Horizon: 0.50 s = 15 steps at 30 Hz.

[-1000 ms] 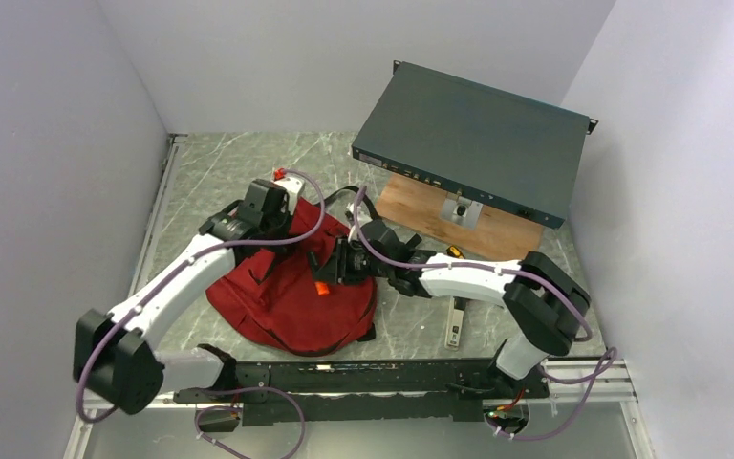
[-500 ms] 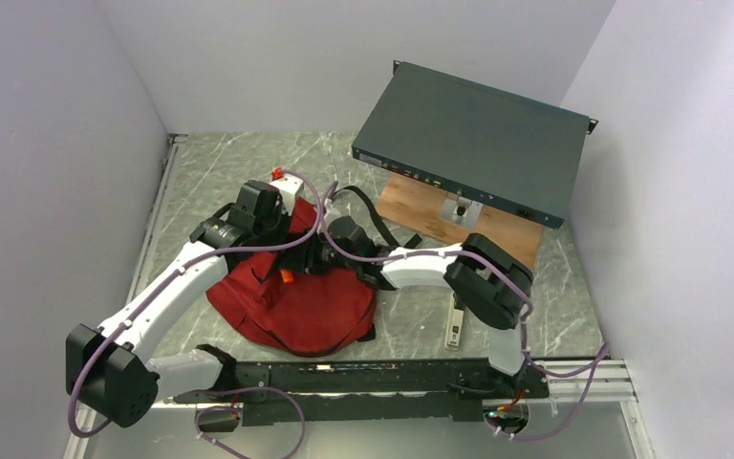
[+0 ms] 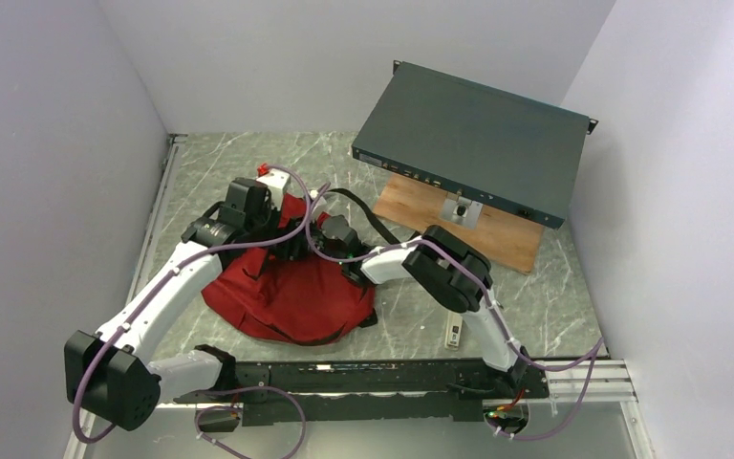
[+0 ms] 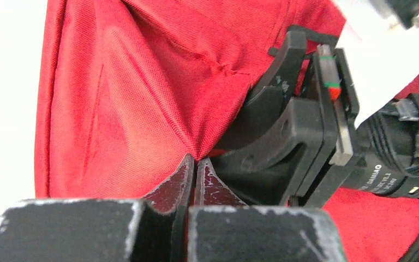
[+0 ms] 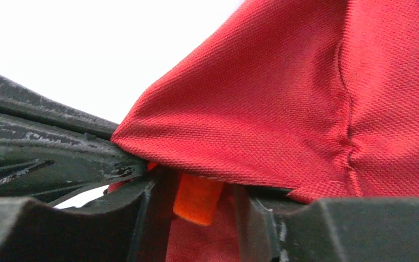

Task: Pack the student bag
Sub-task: Place the stationery in the student bag.

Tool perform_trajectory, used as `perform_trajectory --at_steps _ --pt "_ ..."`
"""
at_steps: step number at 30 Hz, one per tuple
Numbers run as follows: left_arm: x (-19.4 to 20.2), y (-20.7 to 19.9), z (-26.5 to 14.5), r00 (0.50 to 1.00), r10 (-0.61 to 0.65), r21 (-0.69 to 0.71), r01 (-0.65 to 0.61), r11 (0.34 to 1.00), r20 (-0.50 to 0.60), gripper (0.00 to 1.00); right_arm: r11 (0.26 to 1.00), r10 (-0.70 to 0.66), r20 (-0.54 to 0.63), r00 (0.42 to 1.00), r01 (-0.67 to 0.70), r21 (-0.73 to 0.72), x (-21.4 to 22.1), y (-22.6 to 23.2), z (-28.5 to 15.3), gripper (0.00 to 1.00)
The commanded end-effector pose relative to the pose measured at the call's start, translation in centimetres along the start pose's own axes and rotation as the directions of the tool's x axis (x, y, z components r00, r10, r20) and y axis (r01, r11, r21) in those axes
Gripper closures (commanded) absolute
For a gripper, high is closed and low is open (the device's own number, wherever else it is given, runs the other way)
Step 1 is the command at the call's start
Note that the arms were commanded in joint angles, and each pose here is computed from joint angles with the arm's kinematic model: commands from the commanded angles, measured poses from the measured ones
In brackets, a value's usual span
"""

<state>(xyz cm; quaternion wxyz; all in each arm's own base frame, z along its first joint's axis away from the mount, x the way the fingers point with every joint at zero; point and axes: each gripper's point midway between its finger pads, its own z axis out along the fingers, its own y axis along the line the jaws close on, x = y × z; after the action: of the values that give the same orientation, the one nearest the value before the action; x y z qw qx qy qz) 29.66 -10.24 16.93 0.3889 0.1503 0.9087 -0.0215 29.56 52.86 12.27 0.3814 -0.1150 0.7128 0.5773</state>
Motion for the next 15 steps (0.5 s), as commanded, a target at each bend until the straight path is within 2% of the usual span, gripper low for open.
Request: perform_trajectory --at_steps 1,4,10,11,13,15 --pt "-1.4 0.0 -0.9 0.999 -0.023 0.017 0.022 1.000 0.045 1.00 1.000 0.001 -0.027 1.000 -0.001 -0.004 -0.9 -0.2 -1.4 0.49" --pt "-1.4 0.0 -0.9 0.999 -0.028 0.022 0.027 0.999 0.042 1.00 0.999 0.028 -0.134 0.991 -0.025 0.025 0.8 -0.7 -2.5 0.47" --pt "-1.1 -0.2 -0.6 0.999 -0.029 0.036 0.028 0.999 0.029 1.00 0.998 0.038 -0.173 0.984 -0.027 0.064 1.8 -1.1 -4.8 0.49" --pt "-1.1 -0.3 -0.6 0.999 -0.029 0.036 0.028 0.999 0.029 1.00 0.998 0.036 -0.177 0.983 -0.026 0.059 1.8 -0.9 -4.9 0.52" --pt "-1.0 -0.3 -0.5 0.999 -0.029 0.039 0.028 0.999 0.026 1.00 0.998 0.036 -0.193 0.981 -0.026 0.053 1.9 -0.8 -4.9 0.70" --pt "-0.9 -0.3 -0.4 0.999 -0.028 0.040 0.028 0.999 0.024 1.00 0.998 0.031 -0.211 0.977 -0.018 0.062 1.8 -0.5 -5.2 0.77"
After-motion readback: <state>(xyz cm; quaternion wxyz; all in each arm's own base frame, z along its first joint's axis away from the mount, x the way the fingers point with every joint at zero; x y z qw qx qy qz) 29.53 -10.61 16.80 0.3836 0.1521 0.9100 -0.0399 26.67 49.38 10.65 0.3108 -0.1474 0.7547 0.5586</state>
